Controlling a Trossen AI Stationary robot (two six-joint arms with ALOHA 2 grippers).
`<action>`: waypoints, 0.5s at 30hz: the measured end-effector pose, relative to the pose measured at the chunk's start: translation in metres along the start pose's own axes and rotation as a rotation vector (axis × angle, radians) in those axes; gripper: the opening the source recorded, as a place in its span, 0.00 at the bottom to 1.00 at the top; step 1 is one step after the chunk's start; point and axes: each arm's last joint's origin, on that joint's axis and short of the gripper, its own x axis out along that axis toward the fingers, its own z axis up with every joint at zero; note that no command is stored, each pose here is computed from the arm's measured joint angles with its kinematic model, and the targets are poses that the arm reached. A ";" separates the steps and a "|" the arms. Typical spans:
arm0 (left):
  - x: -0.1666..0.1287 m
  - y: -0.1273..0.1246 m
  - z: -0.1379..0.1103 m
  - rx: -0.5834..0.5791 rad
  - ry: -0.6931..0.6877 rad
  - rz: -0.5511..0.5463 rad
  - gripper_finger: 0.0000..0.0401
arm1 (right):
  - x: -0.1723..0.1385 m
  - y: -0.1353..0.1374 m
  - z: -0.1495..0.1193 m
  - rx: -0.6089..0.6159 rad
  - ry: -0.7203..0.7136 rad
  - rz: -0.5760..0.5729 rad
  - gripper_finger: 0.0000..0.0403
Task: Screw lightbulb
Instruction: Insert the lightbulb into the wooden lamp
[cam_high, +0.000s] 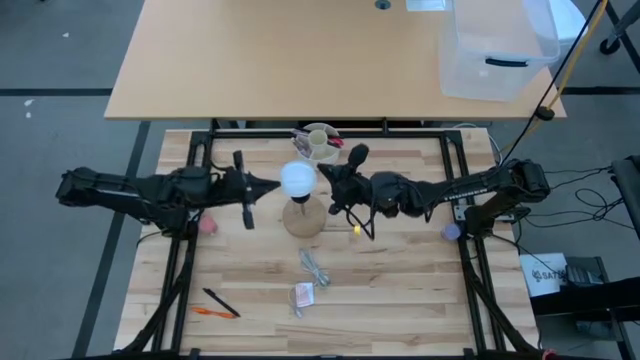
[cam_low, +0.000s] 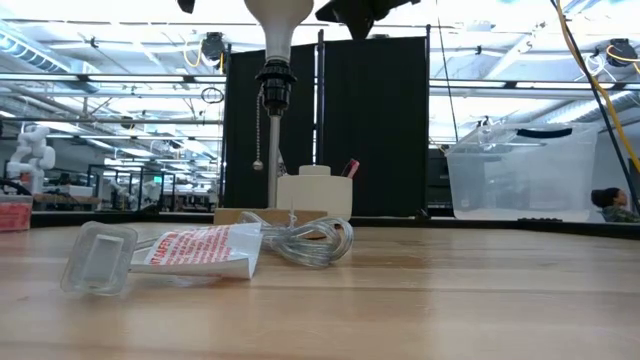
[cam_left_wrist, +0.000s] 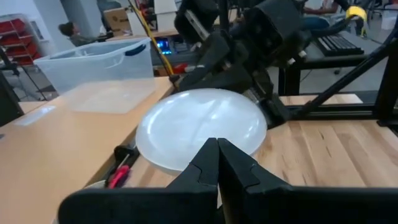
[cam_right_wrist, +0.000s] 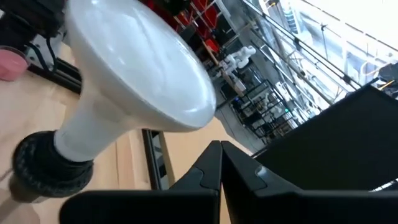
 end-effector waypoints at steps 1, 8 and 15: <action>0.001 0.000 0.000 -0.001 -0.002 0.000 0.00 | 0.000 0.000 0.000 -0.003 0.001 -0.001 0.00; 0.002 -0.001 0.000 0.000 0.002 0.009 0.00 | 0.000 0.001 0.001 -0.036 -0.039 0.035 0.00; 0.003 0.003 -0.002 0.004 0.019 0.063 0.00 | -0.006 0.006 0.007 -0.045 -0.056 0.053 0.00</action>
